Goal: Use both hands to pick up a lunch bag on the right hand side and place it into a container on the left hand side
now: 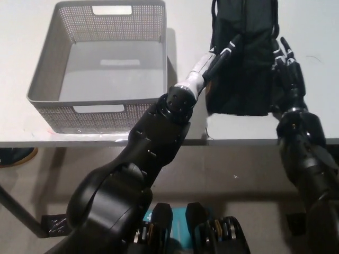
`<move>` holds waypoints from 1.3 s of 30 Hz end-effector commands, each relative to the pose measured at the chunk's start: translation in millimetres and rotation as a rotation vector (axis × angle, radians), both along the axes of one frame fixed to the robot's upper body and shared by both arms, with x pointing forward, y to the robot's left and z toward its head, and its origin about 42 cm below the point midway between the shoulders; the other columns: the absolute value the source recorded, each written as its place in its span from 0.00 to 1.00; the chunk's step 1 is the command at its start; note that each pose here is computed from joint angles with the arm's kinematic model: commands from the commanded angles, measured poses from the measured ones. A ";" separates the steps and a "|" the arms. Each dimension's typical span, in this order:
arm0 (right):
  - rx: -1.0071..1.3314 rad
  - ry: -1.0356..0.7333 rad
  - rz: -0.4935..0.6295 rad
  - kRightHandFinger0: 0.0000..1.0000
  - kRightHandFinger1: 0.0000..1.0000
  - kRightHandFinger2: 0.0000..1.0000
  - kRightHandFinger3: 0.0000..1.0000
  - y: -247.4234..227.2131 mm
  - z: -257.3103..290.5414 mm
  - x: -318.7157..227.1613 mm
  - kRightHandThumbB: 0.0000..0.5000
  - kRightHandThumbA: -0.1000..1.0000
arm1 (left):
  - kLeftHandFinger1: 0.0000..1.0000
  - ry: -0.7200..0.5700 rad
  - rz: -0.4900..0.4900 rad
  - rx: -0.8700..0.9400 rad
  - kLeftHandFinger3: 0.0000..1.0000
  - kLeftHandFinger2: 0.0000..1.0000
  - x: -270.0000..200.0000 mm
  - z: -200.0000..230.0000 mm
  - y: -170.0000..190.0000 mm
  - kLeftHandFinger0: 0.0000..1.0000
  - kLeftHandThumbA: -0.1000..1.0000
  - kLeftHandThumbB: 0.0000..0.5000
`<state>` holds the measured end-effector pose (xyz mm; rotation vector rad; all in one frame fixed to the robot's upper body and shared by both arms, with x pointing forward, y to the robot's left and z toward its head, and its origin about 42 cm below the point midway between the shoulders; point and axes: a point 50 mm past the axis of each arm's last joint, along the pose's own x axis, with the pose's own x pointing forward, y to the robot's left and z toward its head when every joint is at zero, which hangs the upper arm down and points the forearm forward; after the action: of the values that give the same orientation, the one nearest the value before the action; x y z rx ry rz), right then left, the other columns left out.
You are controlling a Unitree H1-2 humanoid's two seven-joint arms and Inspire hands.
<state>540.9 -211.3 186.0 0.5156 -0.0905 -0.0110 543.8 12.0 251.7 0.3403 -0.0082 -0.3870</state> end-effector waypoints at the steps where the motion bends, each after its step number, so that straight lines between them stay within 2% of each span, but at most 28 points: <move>1: -0.015 -0.075 0.151 1.00 1.00 1.00 1.00 67.5 28.5 6.9 0.49 1.00 | 1.00 0.003 -0.090 0.033 1.00 1.00 -7.9 20.3 -39.0 1.00 1.00 0.76; 3: -0.026 -0.064 0.138 1.00 1.00 1.00 1.00 68.4 32.5 8.6 0.46 1.00 | 1.00 0.002 -0.096 0.018 1.00 1.00 -6.7 23.0 -37.9 1.00 1.00 0.73; 9: -0.013 -0.070 0.104 1.00 1.00 1.00 1.00 62.6 42.1 10.3 0.47 1.00 | 1.00 -0.016 -0.127 -0.007 1.00 1.00 -7.2 32.7 -44.3 1.00 1.00 0.71; 11: -0.020 -0.091 0.087 1.00 1.00 1.00 1.00 57.6 48.5 10.7 0.45 1.00 | 1.00 -0.028 -0.142 -0.009 1.00 1.00 -7.3 38.7 -48.0 1.00 1.00 0.71; 13: -0.027 -0.103 0.080 1.00 1.00 1.00 1.00 53.8 53.6 11.1 0.45 1.00 | 1.00 -0.038 -0.152 -0.015 1.00 1.00 -7.4 43.1 -50.6 1.00 1.00 0.72; 14: -0.029 -0.112 0.068 1.00 1.00 1.00 1.00 50.0 58.0 10.6 0.50 1.00 | 1.00 -0.045 -0.163 -0.015 1.00 1.00 -7.8 47.3 -53.8 1.00 1.00 0.74; 15: -0.029 -0.126 0.050 1.00 1.00 1.00 1.00 47.7 60.9 9.7 0.48 1.00 | 1.00 -0.048 -0.170 -0.016 1.00 1.00 -8.4 49.8 -56.3 1.00 1.00 0.76; 17: -0.053 -0.134 0.023 1.00 1.00 1.00 1.00 41.4 67.0 7.1 0.51 1.00 | 1.00 -0.049 -0.188 -0.019 1.00 1.00 -10.2 55.3 -63.0 1.00 1.00 0.74; 21: -0.049 -0.143 -0.021 1.00 1.00 1.00 1.00 30.7 78.9 1.1 0.51 1.00 | 1.00 -0.063 -0.237 -0.014 1.00 1.00 -13.5 67.1 -74.8 1.00 1.00 0.74; 22: -0.049 -0.142 -0.030 1.00 1.00 1.00 1.00 29.2 79.5 -0.6 0.50 1.00 | 1.00 -0.060 -0.245 -0.017 1.00 1.00 -14.2 67.8 -76.4 1.00 1.00 0.77; 25: -0.055 -0.182 -0.070 1.00 1.00 1.00 1.00 21.6 89.6 -9.7 0.38 1.00 | 1.00 -0.049 -0.288 -0.055 1.00 1.00 -17.9 74.9 -85.7 1.00 1.00 0.72; 28: -0.075 -0.205 -0.122 1.00 1.00 1.00 1.00 16.1 102.0 -15.8 0.36 1.00 | 1.00 -0.055 -0.311 -0.065 1.00 1.00 -19.5 86.1 -92.3 1.00 1.00 0.69; 30: -0.077 -0.222 -0.148 1.00 1.00 1.00 1.00 14.8 113.8 -18.3 0.35 1.00 | 1.00 -0.081 -0.322 -0.064 1.00 1.00 -19.6 95.7 -94.9 1.00 1.00 0.60; 32: -0.063 -0.246 -0.152 1.00 1.00 1.00 1.00 12.6 125.8 -22.3 0.36 1.00 | 1.00 -0.096 -0.330 -0.067 1.00 1.00 -20.1 107.1 -99.0 1.00 1.00 0.54; 34: -0.048 -0.264 -0.132 1.00 1.00 1.00 1.00 10.2 136.3 -24.0 0.44 1.00 | 1.00 -0.114 -0.340 -0.069 1.00 1.00 -20.8 118.4 -102.6 1.00 1.00 0.51; 39: -0.054 -0.290 -0.114 1.00 1.00 1.00 1.00 10.9 158.2 -21.4 0.46 1.00 | 1.00 -0.158 -0.333 -0.083 1.00 1.00 -18.2 140.3 -101.9 1.00 1.00 0.45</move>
<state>511.2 -231.2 289.6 0.4612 -0.3522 -0.1511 541.9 -39.0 312.9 0.3053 -0.0339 -0.5441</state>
